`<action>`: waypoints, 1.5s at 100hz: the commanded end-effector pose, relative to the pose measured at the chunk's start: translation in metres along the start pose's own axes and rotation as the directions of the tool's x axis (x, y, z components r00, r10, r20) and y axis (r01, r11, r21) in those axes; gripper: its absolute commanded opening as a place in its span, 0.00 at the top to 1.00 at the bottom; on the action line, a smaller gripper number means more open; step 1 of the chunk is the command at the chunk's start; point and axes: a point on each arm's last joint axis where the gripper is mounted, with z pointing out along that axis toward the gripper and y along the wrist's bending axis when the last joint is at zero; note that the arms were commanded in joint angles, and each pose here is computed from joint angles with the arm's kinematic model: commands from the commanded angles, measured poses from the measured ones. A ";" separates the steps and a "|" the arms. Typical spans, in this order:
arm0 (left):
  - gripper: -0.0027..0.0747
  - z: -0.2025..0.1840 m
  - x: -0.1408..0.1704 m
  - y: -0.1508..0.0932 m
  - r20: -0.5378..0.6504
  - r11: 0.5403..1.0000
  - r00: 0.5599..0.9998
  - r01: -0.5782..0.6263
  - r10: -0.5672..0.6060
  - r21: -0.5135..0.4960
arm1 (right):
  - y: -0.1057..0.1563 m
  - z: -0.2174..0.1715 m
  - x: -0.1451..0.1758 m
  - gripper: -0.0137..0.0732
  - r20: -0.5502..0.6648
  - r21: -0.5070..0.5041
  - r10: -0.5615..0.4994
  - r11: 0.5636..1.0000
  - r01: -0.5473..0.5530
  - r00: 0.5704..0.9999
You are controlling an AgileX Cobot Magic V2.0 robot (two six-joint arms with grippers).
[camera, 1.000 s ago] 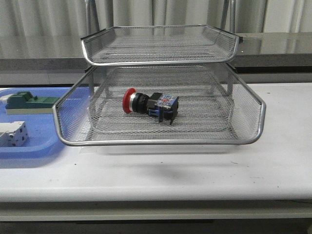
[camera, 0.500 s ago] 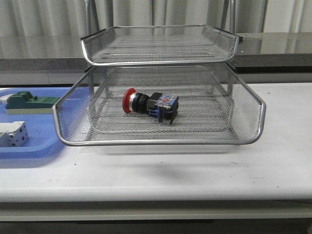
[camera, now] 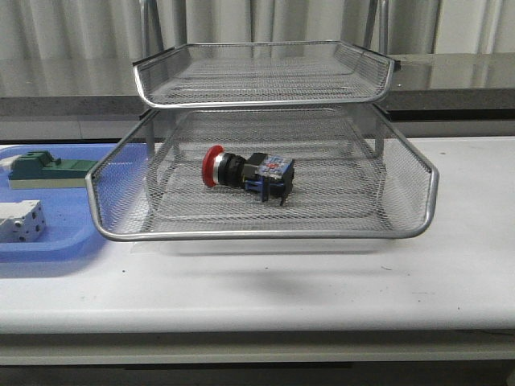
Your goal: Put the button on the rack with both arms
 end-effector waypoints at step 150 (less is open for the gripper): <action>0.99 0.000 -0.015 0.003 0.080 0.999 0.997 0.024 -0.021 -0.033 | 0.136 0.185 0.006 0.91 0.134 -0.285 -0.646 0.701 0.654 0.751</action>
